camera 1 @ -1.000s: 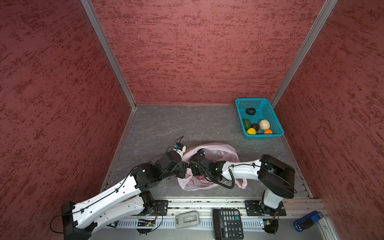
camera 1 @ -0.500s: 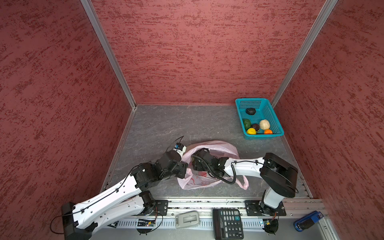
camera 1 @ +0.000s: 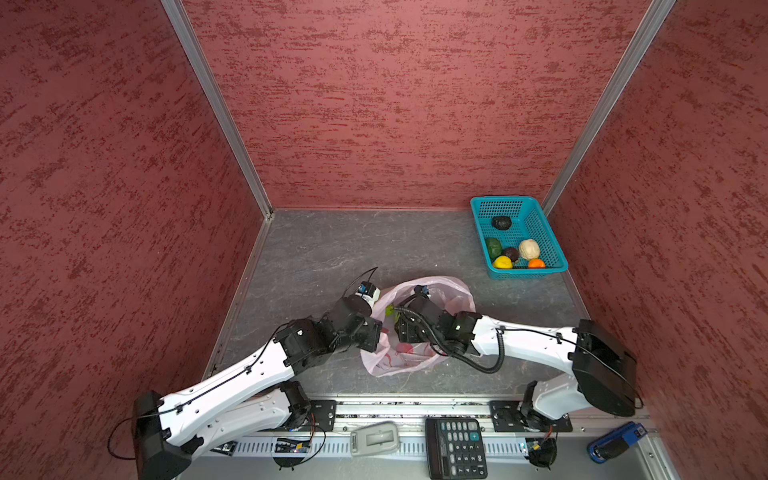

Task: Untie the knot of the plastic bag and take out the fruit
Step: 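Close the right gripper on the larger spotted green fruit and lift, then carry the spotted green fruit with the right gripper to the teal basket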

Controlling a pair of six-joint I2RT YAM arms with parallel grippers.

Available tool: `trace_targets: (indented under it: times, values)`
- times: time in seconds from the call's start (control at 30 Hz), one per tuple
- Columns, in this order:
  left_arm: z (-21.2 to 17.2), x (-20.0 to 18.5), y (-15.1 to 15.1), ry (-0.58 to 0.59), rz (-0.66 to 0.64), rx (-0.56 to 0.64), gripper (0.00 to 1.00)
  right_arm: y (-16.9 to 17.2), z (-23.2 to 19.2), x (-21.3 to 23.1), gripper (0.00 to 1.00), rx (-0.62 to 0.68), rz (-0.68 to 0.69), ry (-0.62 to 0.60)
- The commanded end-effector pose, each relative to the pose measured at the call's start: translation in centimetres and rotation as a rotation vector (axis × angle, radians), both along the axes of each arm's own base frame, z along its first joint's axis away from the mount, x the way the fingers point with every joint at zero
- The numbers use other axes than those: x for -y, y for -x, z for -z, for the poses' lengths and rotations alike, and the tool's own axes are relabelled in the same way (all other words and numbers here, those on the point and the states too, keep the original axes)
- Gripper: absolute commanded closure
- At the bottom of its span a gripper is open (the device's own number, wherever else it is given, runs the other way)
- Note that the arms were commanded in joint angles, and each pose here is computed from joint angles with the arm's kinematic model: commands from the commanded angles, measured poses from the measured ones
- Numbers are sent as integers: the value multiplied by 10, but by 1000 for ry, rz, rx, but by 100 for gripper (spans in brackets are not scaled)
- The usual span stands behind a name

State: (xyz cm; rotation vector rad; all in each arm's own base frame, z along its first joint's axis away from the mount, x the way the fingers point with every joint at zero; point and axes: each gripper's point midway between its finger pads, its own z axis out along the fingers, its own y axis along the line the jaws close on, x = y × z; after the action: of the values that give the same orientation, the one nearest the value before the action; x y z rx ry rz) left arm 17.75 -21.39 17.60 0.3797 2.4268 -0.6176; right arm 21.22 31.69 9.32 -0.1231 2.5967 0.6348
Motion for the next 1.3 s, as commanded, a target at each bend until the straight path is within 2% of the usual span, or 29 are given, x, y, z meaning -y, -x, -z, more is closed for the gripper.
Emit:
trace_targets:
  times: [0.0,0.2,0.43,0.77,1.0,1.27]
  values:
    - [-17,7,-11,46,-4,56,100,13,-25,-1,48,-11,-64,-21]
    - [-18,15,-16,67,1,57,100,30,-61,-5,48,9,-129,-87]
    - [-18,21,-19,80,5,59,100,35,-106,-10,48,64,-175,-155]
    - [-19,19,-20,80,-6,63,100,34,-173,16,47,138,-130,-179]
    - [-18,23,-20,94,1,63,100,-4,-214,52,47,240,-24,-191]
    - [-15,34,-15,111,34,55,100,-63,-231,112,46,326,133,-141]
